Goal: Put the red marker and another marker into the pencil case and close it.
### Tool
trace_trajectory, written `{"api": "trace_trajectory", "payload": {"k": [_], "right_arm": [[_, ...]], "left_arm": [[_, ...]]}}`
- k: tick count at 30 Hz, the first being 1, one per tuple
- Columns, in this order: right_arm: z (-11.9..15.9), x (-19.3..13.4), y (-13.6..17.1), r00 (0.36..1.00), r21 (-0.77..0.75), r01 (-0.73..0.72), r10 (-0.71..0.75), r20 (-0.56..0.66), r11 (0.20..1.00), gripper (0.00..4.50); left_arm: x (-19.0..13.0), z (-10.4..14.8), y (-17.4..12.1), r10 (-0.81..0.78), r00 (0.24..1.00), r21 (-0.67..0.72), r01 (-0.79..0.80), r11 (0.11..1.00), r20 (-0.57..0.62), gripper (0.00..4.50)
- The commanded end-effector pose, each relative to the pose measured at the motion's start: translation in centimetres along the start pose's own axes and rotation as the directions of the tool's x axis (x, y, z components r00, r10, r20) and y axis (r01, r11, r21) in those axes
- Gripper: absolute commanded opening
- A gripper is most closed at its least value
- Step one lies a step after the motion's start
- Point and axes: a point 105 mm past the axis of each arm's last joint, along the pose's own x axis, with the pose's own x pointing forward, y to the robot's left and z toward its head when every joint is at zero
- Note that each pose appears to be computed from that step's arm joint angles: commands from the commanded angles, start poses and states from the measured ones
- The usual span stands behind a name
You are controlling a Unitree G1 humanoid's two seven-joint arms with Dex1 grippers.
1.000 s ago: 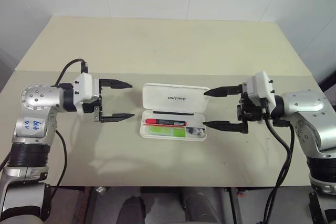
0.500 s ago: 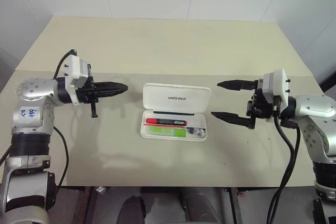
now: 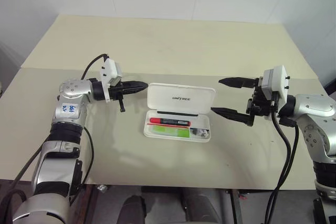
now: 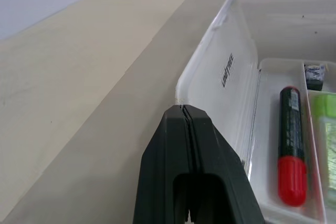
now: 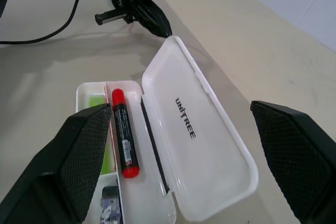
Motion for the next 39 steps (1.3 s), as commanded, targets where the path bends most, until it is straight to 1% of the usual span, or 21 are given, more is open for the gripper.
{"api": "trace_trajectory", "payload": {"k": [1, 6, 8, 13, 15, 18, 22, 25, 28, 33, 36, 39], "right_arm": [[1.1, -0.1, 0.1, 0.999, -0.029, 0.014, -0.013, 0.029, 0.999, 4.5], [0.9, -0.1, 0.3, 0.999, -0.018, 0.016, -0.016, 0.033, 1.0, 4.5], [0.9, -0.1, 0.3, 0.999, -0.016, 0.018, -0.017, 0.035, 1.0, 4.5], [0.7, 0.0, 0.4, 0.999, -0.006, 0.014, -0.014, 0.037, 1.0, 4.5], [0.7, 0.1, 0.4, 0.999, -0.004, 0.011, -0.011, 0.037, 1.0, 4.5], [0.7, 0.2, 0.5, 0.999, -0.002, 0.004, -0.004, 0.036, 1.0, 4.5], [0.8, 0.3, 0.5, 0.999, -0.003, 0.002, -0.002, 0.038, 1.0, 4.5], [1.0, 0.3, 0.5, 0.999, -0.006, 0.001, -0.001, 0.039, 1.0, 4.5], [1.0, 0.4, 0.6, 0.999, -0.004, 0.001, 0.0, 0.04, 1.0, 4.5], [1.1, 0.1, 0.6, 0.999, -0.003, 0.011, -0.011, 0.038, 1.0, 4.5], [1.0, 0.0, 0.6, 0.999, 0.0, 0.019, -0.019, 0.037, 1.0, 4.5], [0.9, 0.0, 0.7, 0.999, 0.004, 0.025, -0.025, 0.038, 1.0, 4.5]], "left_arm": [[0.7, 1.5, -0.7, -0.076, 0.996, 0.052, 0.074, 0.996, 0.036, 0.04], [-0.2, 1.6, -0.9, -0.082, 0.996, 0.057, 0.081, 0.995, 0.028, 0.04], [-0.7, 1.8, -0.9, -0.071, 0.996, 0.05, 0.069, 0.996, 0.045, 0.04], [-1.4, 3.8, 0.6, 0.036, 0.989, 0.049, -0.043, 0.998, 0.143, 0.04], [-1.6, 4.3, 1.8, 0.118, 0.978, 0.045, -0.128, 0.991, 0.175, 0.04], [-1.3, 3.5, 3.0, 0.192, 0.973, 0.044, -0.199, 0.979, 0.13, 0.04], [-0.1, 1.9, 3.2, 0.198, 0.979, 0.034, -0.2, 0.979, 0.058, 0.04], [1.6, 0.7, 2.7, 0.153, 0.988, 0.021, -0.154, 0.988, 0.023, 0.04], [2.8, 1.0, 2.3, 0.107, 0.992, 0.013, -0.107, 0.994, 0.061, 0.04], [2.7, 2.3, 1.4, 0.008, 0.992, 0.048, -0.014, 0.999, 0.127, 0.04], [2.3, 2.5, 0.1, -0.083, 0.99, 0.084, 0.074, 0.994, 0.112, 0.04], [2.3, 2.7, -1.4, -0.176, 0.98, 0.09, 0.168, 0.982, 0.094, 0.04]]}}
